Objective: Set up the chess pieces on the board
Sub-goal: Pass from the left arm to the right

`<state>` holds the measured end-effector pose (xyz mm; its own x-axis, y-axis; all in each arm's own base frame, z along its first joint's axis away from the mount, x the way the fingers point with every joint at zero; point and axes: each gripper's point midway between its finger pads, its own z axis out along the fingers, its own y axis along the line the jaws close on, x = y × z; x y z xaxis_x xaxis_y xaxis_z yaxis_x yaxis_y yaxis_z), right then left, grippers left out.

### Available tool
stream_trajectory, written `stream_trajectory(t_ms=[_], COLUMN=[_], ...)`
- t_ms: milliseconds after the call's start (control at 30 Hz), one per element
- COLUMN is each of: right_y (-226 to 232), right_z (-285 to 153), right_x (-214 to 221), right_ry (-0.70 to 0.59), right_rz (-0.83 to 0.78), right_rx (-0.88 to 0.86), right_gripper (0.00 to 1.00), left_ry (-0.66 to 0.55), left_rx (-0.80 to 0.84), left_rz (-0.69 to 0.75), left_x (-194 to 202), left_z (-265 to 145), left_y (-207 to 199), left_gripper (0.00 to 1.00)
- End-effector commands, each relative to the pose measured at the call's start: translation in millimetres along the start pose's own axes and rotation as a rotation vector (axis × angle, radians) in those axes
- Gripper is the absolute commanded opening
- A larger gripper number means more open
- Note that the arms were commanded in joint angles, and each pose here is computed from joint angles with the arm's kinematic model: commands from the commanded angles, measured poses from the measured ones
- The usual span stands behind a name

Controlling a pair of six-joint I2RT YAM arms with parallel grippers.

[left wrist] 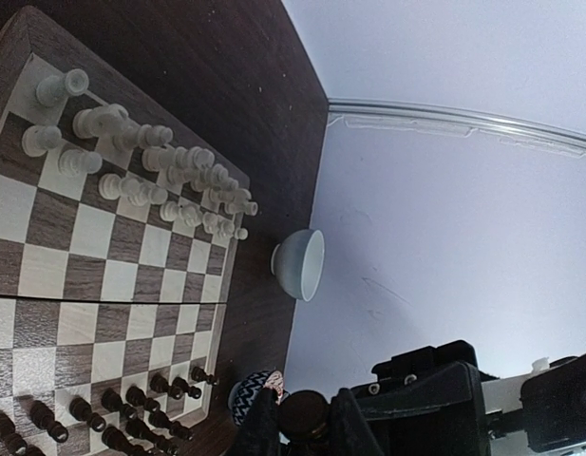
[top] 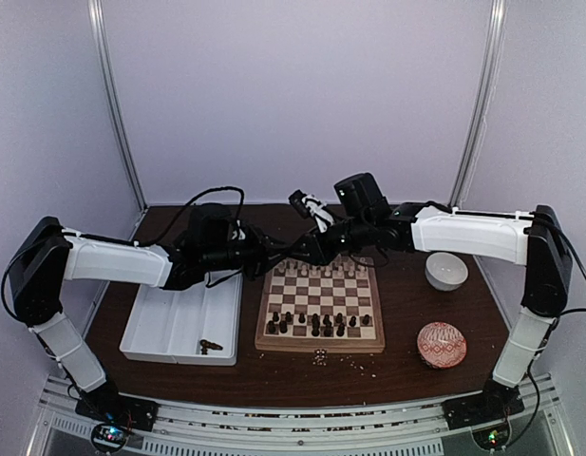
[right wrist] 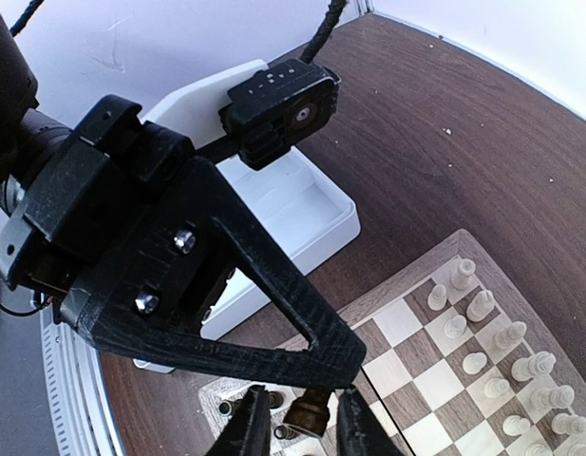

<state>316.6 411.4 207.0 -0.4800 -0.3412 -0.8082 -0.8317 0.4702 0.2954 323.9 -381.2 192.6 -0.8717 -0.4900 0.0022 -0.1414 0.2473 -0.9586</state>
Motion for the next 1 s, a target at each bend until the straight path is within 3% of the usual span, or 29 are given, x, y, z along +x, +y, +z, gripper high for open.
stream_trajectory(t_ms=[0, 100, 233, 367, 600, 867, 967], right_y=[2, 0, 0, 0, 3, -2, -8], right_z=[4, 6, 8, 9, 5, -12, -31], right_x=[-1, -1, 2, 4, -3, 8, 23], right_ry=[-0.002, 0.001, 0.016, 0.017, -0.006, 0.060, 0.128], right_rz=[0.002, 0.008, 0.017, 0.016, 0.005, -0.073, -0.112], right_rx=[-0.007, -0.006, -0.009, -0.012, -0.015, 0.008, 0.012], right_gripper=[0.21, 0.19, 0.29, 0.22, 0.17, 0.09, 0.08], left_ry=[0.003, 0.005, 0.002, 0.002, 0.011, 0.054, 0.045], left_rx=[0.041, 0.044, 0.045, 0.047, 0.040, 0.008, -0.047], left_rz=[0.011, 0.009, 0.009, 0.010, 0.013, 0.162, 0.252], left_x=[2, 2, 2, 2, 3, 6, 2], left_z=[2, 2, 2, 2, 3, 9, 5], left_y=[-6, -6, -6, -7, -4, -17, -17], left_gripper=[0.02, 0.02, 0.02, 0.02, 0.03, 0.29, 0.33])
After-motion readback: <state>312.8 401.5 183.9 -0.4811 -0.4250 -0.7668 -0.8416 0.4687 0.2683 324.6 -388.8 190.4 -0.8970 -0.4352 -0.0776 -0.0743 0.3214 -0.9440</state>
